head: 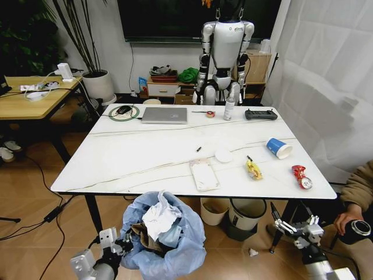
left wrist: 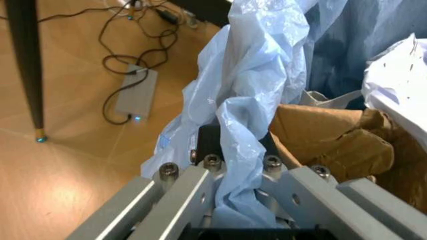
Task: Pick up the trash bin and place the trash from the table into it.
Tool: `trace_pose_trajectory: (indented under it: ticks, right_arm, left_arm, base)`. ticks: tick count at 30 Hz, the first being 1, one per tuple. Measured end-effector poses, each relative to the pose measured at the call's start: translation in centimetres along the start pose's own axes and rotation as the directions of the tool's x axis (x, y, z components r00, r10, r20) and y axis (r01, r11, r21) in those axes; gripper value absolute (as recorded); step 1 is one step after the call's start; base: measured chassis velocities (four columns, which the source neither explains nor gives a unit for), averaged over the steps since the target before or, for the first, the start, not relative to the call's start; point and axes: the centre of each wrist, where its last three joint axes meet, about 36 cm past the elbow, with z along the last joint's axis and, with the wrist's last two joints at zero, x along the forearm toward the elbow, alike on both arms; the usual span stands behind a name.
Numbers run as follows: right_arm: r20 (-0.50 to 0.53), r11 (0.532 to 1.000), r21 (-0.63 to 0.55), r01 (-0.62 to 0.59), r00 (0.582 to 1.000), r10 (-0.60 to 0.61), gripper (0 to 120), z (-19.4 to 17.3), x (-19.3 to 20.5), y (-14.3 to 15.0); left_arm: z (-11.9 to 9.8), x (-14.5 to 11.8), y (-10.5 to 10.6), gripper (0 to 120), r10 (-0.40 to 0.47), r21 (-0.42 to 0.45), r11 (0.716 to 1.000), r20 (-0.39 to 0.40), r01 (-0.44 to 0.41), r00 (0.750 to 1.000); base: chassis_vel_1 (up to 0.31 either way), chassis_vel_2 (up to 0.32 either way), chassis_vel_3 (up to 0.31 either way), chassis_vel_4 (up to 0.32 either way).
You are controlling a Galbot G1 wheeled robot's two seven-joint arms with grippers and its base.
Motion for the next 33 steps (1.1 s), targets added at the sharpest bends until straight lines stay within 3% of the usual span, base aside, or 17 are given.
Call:
trace_pose_trajectory:
  ticks: [4, 6, 8, 11, 19, 23, 33]
  right_arm:
    - [-0.001, 0.993, -0.116, -0.014, 1.0, 0.014, 100, -1.5, -2.8, 2.1]
    - [-0.052, 0.978, -0.206, -0.018, 0.999, 0.008, 100, -3.1, -4.8, 3.8]
    - [-0.06, 0.976, -0.215, -0.023, 0.998, 0.011, 100, -3.3, -5.1, 4.0]
    - [-0.15, 0.955, -0.287, -0.072, 0.988, 0.029, 100, -4.9, -8.4, 6.0]
    - [-0.279, 0.884, -0.467, -0.015, 0.951, -0.131, 100, -3.6, -12.3, 9.8]
    - [-0.309, 0.864, -0.503, 0.001, 0.934, -0.18, 100, -1.8, -13.3, 11.6]
    - [-0.321, 0.856, -0.517, 0.009, 0.925, -0.203, 100, 0.0, -15.2, 12.3]
  left_arm:
    - [-0.1, 0.3, 0.7, 0, -0.028, 0.011, 1.0, 0.004, 0.028, 1.0]
    - [-0.5, 0.7, 1.6, 0, -0.055, 0.013, 0.998, 0.011, 0.054, 0.998]
    - [-0.5, 0.7, 1.6, 0, -0.056, 0.013, 0.998, 0.012, 0.056, 0.998]
    - [-1.7, 1.3, 3.0, 0, -0.089, 0.014, 0.996, 0.037, 0.088, 0.995]
    - [-3.0, 1.6, 3.2, 0, -0.116, 0.044, 0.993, 0.065, 0.113, 0.991]
    - [-3.1, 1.4, 3.0, 0, -0.122, 0.051, 0.992, 0.067, 0.118, 0.99]
    - [-3.0, 1.1, 2.8, 0, -0.125, 0.054, 0.991, 0.065, 0.122, 0.99]
  base:
    - [0.0, 0.0, 0.0, 0.0]
    - [0.0, 0.0, 0.0, 0.0]
    - [0.0, 0.0, 0.0, 0.0]
    - [0.0, 0.0, 0.0, 0.0]
    - [0.0, 0.0, 0.0, 0.0]
    - [0.0, 0.0, 0.0, 0.0]
    - [0.0, 0.0, 0.0, 0.0]
